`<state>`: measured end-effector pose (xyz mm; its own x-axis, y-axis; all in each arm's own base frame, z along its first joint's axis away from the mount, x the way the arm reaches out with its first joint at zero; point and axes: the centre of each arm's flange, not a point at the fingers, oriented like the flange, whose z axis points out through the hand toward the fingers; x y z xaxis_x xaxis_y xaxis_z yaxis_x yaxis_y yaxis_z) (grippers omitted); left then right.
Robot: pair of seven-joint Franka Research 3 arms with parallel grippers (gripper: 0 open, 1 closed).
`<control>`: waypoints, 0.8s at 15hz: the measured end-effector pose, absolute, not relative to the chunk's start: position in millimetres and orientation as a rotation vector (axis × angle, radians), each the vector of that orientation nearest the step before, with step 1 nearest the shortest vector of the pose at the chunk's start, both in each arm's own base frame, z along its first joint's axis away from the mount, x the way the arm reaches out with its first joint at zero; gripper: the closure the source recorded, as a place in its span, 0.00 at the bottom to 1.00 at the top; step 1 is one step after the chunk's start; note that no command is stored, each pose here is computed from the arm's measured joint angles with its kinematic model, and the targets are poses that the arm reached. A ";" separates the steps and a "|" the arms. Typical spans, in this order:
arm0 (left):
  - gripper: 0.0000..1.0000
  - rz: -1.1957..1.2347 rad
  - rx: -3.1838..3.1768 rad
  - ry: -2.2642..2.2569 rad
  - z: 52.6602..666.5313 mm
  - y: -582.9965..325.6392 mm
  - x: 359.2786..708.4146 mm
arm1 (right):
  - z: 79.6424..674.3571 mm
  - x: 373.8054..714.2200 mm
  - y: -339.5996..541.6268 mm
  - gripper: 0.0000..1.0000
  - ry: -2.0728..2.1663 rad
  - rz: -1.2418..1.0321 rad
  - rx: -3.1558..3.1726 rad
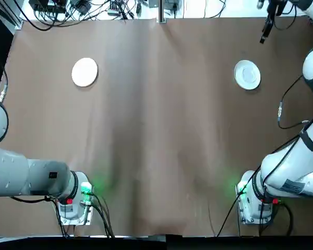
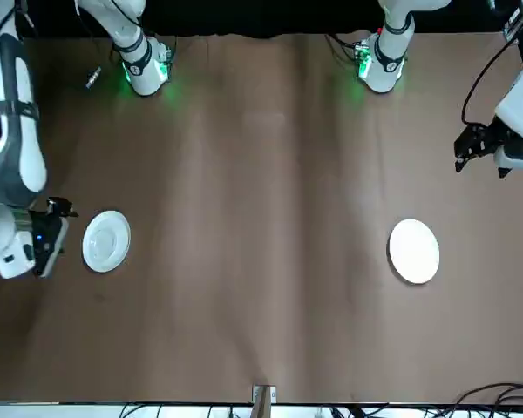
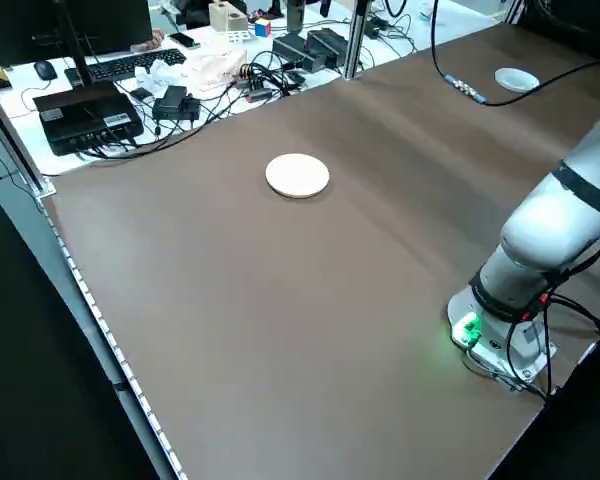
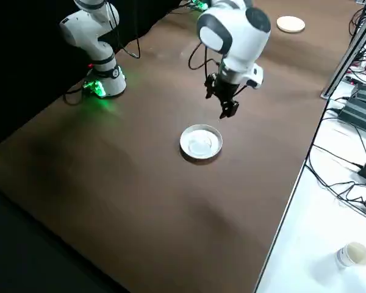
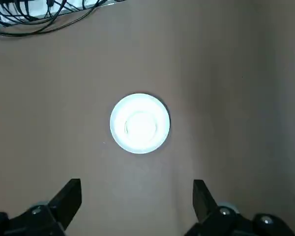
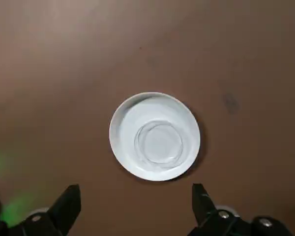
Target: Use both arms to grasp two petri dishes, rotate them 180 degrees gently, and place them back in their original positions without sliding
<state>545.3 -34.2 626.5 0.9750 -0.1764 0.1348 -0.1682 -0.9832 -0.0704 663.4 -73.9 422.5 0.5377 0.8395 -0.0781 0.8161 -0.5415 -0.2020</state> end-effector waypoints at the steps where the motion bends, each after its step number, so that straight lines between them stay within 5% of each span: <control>1: 0.00 -0.203 -3.071 0.263 631.9 -33.8 542.8 | 433.2 664.9 -74.2 0.00 -1.355 0.238 -2.664; 12: 0.00 -0.037 -3.100 0.030 637.4 -3.1 527.4 | 534.1 674.0 -60.7 0.00 -0.317 0.065 -3.070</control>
